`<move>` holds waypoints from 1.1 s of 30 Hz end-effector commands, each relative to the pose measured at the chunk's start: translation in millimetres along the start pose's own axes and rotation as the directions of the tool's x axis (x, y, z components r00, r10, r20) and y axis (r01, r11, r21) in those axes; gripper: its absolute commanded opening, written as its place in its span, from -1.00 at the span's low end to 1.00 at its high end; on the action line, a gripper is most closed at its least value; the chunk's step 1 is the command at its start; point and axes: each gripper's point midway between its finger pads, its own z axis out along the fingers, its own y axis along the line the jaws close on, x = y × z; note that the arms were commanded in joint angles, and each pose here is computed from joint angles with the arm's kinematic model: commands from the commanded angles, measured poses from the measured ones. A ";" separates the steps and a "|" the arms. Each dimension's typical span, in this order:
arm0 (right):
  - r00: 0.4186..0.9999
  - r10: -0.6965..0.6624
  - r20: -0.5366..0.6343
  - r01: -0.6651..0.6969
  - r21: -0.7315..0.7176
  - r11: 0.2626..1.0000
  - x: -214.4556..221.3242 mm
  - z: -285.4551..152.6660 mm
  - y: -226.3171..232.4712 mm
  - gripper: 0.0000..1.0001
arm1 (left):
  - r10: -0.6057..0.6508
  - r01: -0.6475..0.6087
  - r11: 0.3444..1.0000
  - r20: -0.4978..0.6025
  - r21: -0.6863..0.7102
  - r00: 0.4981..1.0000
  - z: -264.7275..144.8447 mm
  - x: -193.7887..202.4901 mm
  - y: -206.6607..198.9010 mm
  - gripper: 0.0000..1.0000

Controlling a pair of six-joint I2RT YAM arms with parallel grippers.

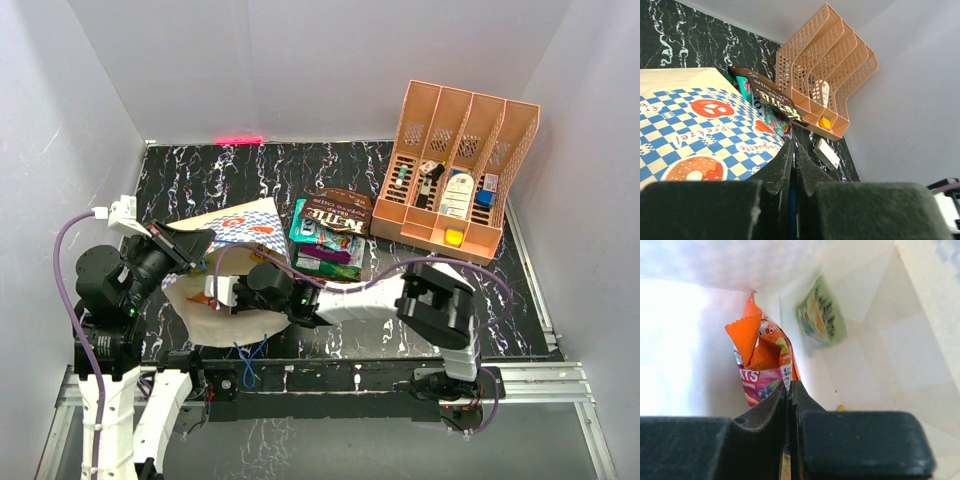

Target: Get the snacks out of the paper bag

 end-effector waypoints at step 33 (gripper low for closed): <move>0.949 -0.153 0.277 -0.074 0.664 0.744 -129.1 -345.9 -183.7 -0.85 | 0.046 -0.043 0.996 0.037 -0.079 0.998 -13.9 -11.1 2.6 -1.00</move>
